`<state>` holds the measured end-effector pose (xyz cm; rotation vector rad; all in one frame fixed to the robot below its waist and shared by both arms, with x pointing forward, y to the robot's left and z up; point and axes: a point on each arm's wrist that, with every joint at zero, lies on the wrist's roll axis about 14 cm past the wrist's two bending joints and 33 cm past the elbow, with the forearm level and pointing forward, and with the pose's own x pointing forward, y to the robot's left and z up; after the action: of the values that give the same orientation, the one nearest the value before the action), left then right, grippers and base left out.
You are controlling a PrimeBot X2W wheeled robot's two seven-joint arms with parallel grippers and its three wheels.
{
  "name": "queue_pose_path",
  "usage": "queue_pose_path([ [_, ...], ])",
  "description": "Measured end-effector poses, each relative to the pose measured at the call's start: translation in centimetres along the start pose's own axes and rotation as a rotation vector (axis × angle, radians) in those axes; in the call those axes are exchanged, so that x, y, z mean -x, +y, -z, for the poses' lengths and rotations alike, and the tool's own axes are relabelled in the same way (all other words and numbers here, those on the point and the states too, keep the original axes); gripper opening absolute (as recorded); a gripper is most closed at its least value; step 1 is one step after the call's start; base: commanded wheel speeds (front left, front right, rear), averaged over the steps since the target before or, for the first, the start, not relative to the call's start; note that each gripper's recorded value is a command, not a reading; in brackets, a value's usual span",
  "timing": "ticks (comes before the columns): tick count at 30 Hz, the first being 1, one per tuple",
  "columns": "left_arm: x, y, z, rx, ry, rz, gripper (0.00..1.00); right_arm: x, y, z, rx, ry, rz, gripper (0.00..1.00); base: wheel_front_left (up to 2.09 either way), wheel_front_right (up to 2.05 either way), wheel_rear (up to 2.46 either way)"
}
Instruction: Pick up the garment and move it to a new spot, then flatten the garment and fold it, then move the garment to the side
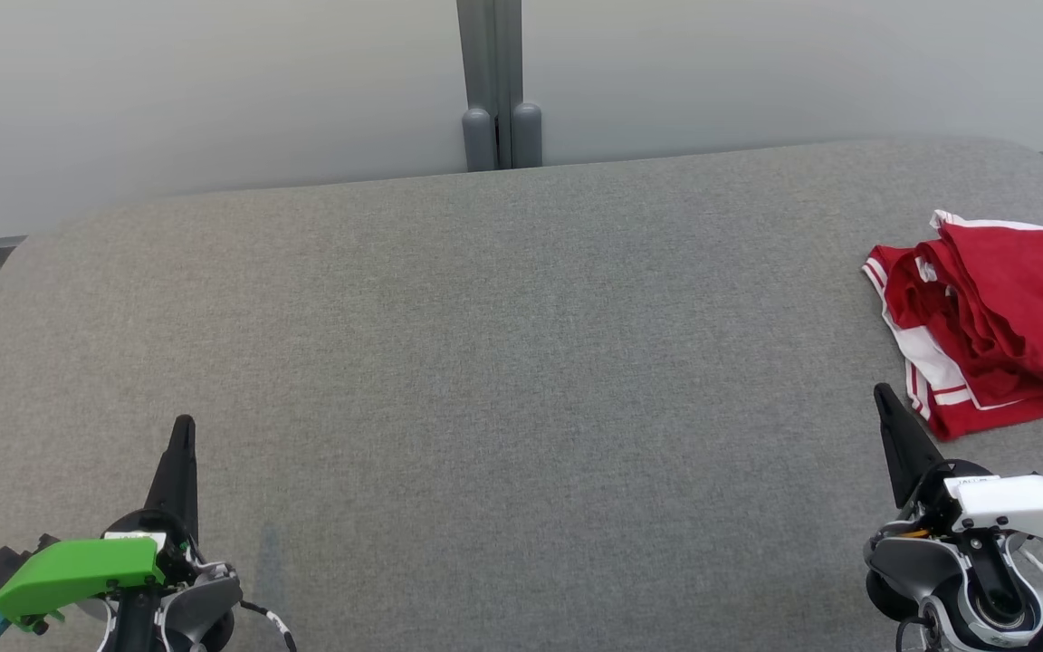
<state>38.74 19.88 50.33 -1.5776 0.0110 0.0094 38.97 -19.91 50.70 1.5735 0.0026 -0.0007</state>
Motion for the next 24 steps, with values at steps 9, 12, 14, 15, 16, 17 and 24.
queue_pose_path([
  [9,0.00,0.00,0.00,0.000,0.000,0.000,0.00,0.00,0.00,0.00,0.000,0.000,0.000,0.00,0.00,0.00,0.00],
  [12,0.00,-0.01,0.00,0.000,0.000,0.000,0.00,0.00,0.00,0.00,0.000,0.000,0.000,0.00,0.00,0.00,0.00],
  [14,0.00,-0.01,0.00,0.000,0.000,0.000,0.00,0.00,0.00,0.00,0.000,0.000,0.000,0.00,0.00,0.00,0.00],
  [15,0.00,-0.01,0.00,0.000,0.000,0.000,0.00,0.00,0.00,0.00,0.000,0.000,0.000,0.00,0.00,0.00,0.00],
  [16,0.00,-0.01,0.00,0.000,0.000,0.000,0.00,0.00,0.00,0.00,0.000,0.000,0.000,0.00,0.00,0.00,0.00],
  [17,0.00,-0.01,0.00,0.000,0.000,0.000,0.00,0.00,0.00,0.00,0.000,0.000,0.000,0.00,0.00,0.00,0.00],
  [24,0.00,-0.01,0.00,0.000,0.000,0.000,0.00,0.00,0.00,0.00,0.000,0.000,0.000,0.00,0.00,0.00,0.00],
])
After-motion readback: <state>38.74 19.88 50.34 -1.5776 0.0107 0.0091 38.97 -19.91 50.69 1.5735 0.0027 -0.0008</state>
